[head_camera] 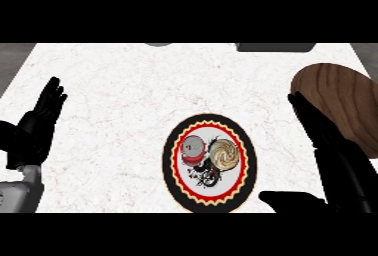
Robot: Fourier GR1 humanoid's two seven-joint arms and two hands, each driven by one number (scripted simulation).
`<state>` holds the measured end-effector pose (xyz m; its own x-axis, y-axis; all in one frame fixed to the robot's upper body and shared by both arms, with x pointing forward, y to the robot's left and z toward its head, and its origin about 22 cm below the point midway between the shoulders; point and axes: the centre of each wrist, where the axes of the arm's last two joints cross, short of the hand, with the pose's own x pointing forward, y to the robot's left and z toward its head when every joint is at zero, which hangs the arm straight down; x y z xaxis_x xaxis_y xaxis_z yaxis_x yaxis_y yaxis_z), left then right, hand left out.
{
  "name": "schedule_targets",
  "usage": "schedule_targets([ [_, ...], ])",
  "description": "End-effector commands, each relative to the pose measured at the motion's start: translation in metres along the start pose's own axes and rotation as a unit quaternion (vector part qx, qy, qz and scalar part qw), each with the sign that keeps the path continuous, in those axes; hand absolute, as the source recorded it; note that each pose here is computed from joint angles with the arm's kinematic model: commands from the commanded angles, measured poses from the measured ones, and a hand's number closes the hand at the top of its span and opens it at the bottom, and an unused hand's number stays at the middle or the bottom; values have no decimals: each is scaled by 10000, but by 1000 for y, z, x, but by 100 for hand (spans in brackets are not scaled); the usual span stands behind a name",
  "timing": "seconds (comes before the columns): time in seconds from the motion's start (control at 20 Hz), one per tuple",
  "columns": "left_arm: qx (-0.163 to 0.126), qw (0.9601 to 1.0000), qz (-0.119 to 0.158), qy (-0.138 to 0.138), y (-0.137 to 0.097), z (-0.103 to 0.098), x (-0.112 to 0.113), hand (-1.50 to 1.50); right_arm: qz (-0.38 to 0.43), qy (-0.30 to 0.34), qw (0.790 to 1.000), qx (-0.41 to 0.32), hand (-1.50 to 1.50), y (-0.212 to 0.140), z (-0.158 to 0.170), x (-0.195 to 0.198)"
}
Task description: Pick the cupcake from the plate and place it in the bowl
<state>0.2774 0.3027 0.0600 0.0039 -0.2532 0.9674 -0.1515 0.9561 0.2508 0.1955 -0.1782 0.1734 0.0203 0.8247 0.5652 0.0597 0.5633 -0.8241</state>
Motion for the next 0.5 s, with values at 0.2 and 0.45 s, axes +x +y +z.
schedule_targets([
  [0.2,14,10000,27,-39,0,-7,-3,0,986,504,9831,1456,-150,21,-42,30],
  [0.45,-73,10000,31,47,2,-6,7,0,979,784,9685,2152,-150,27,-93,19],
])
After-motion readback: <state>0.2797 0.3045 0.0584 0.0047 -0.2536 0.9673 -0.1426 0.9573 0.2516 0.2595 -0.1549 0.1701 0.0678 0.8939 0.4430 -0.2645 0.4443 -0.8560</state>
